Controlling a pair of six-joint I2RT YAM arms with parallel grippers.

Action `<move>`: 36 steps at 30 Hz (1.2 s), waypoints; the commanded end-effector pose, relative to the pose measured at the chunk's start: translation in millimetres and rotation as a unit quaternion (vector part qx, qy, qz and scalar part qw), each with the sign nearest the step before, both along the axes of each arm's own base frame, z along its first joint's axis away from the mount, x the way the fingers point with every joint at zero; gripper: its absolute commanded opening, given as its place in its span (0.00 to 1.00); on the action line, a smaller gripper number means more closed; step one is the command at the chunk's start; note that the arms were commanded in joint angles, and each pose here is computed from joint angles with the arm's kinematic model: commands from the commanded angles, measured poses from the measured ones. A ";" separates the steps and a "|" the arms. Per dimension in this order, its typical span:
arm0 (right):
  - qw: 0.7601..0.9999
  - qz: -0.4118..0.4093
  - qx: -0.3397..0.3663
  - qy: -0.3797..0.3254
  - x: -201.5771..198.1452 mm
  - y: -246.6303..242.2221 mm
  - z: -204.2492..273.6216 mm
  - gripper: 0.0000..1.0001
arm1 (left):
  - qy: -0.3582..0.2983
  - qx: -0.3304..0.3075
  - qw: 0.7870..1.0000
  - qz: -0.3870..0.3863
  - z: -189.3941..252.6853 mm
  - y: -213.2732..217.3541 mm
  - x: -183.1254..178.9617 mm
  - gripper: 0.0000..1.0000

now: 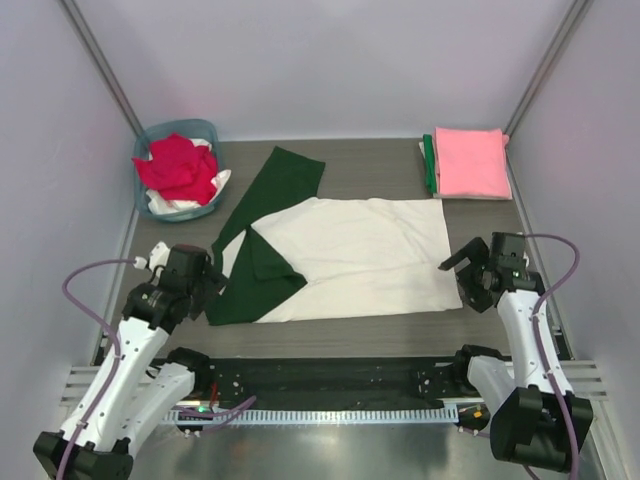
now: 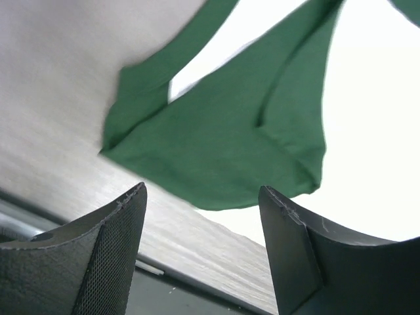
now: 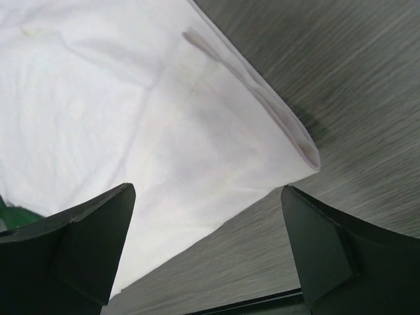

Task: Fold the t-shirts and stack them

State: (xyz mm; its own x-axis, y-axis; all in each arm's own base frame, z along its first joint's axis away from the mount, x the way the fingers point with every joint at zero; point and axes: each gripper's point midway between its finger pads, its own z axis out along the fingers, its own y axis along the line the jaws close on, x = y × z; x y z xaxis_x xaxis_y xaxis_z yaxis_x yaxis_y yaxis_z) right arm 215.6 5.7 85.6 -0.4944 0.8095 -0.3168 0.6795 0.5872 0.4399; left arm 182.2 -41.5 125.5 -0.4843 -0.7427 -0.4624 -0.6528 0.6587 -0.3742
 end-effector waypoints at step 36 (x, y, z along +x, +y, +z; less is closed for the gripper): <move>0.939 0.308 -0.029 -0.150 59.4 103.0 47.1 1.00 | -0.258 0.061 0.947 -0.180 -36.3 -101.0 535.6 0.66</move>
